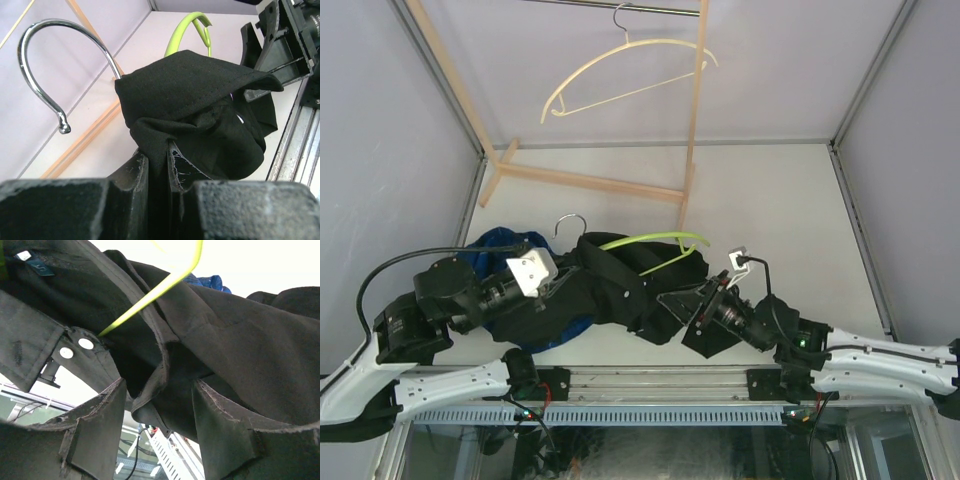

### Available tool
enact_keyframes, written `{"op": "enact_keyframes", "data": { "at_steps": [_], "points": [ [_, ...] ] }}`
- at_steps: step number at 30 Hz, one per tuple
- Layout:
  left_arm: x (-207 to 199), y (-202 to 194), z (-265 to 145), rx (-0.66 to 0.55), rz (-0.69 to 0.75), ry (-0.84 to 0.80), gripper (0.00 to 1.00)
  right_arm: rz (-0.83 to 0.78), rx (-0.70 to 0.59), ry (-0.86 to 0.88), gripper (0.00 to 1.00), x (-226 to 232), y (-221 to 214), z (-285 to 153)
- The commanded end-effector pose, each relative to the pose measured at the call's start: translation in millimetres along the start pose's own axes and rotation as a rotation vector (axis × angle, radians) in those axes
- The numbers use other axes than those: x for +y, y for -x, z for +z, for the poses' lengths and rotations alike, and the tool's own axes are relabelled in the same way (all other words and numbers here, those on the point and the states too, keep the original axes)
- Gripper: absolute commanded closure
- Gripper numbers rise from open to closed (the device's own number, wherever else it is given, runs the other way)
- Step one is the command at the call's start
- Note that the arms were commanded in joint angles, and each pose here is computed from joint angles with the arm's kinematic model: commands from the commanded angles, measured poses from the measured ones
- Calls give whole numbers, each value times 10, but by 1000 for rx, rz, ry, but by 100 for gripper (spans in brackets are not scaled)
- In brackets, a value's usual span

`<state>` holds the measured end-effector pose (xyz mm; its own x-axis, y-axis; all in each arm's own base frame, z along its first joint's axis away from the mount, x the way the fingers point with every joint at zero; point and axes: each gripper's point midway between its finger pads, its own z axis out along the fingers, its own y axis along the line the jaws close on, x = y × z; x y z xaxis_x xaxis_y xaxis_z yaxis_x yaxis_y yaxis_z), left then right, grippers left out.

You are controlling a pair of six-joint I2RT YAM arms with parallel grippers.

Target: Place the shirt on the hanger

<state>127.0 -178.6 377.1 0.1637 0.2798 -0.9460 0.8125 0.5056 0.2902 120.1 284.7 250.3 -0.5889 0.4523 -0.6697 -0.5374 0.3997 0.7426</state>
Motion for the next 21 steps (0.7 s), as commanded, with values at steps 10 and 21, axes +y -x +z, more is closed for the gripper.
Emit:
{"op": "enact_keyframes", "data": {
  "at_steps": [10, 21],
  "points": [
    [140, 439, -23, -164, -20, 53, 100, 143, -105, 30, 60, 209, 121, 273],
    [129, 458, -107, -197, -38, 46, 100, 71, -180, -111, 100, -104, 293, 196]
  ]
}}
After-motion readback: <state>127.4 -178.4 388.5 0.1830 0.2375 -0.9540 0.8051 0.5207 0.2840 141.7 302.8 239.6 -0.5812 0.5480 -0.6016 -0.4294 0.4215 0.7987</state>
